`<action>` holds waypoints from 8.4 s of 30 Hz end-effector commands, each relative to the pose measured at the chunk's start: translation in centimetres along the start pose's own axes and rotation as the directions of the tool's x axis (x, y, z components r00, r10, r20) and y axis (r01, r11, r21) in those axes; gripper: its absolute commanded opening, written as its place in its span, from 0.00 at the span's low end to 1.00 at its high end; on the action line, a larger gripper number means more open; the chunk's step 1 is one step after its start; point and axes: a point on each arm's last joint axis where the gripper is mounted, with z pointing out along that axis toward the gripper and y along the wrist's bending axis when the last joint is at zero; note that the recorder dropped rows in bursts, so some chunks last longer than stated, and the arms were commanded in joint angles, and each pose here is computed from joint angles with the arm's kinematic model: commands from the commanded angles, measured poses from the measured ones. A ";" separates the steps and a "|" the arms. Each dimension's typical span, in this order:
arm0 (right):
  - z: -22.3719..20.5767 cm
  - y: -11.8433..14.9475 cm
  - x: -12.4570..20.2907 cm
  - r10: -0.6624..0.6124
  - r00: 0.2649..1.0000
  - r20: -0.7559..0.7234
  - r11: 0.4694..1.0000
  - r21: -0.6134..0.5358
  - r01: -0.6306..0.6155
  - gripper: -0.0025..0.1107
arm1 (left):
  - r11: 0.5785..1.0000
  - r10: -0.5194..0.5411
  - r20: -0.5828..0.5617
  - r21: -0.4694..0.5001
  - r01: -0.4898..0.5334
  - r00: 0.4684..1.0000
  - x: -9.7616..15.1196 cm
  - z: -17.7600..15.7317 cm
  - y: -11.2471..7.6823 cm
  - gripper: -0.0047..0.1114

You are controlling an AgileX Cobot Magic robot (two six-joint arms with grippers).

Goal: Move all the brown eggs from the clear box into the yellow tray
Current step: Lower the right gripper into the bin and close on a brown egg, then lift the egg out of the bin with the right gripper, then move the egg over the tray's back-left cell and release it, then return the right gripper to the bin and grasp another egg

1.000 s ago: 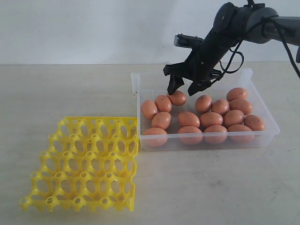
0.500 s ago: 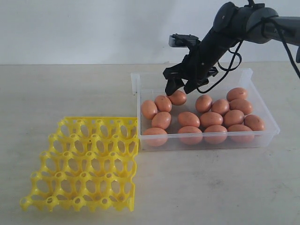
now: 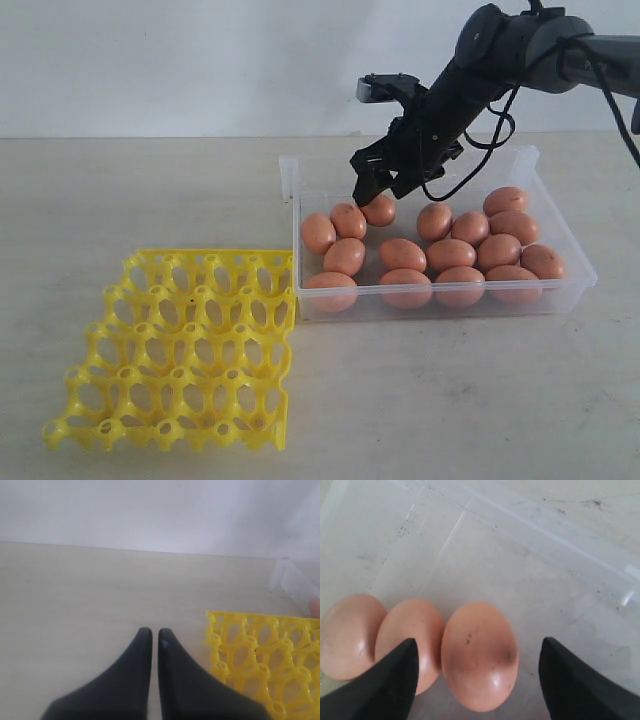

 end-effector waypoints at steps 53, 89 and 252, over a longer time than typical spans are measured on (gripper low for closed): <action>-33.1 5.5 -4.0 -0.325 0.483 0.813 0.682 0.555 -0.476 0.02 | 1.000 0.006 0.006 0.004 -0.006 1.000 0.1 0.0 0.0 0.08; -17.4 36.5 5.2 -0.456 0.376 0.807 0.506 -0.112 0.855 0.02 | 1.000 0.006 0.006 0.004 -0.006 1.000 0.1 0.0 0.0 0.08; 0.1 6.2 6.1 -0.107 0.968 -0.228 0.980 0.143 0.142 0.46 | 1.000 0.006 0.006 0.004 -0.006 1.000 0.1 0.0 0.0 0.08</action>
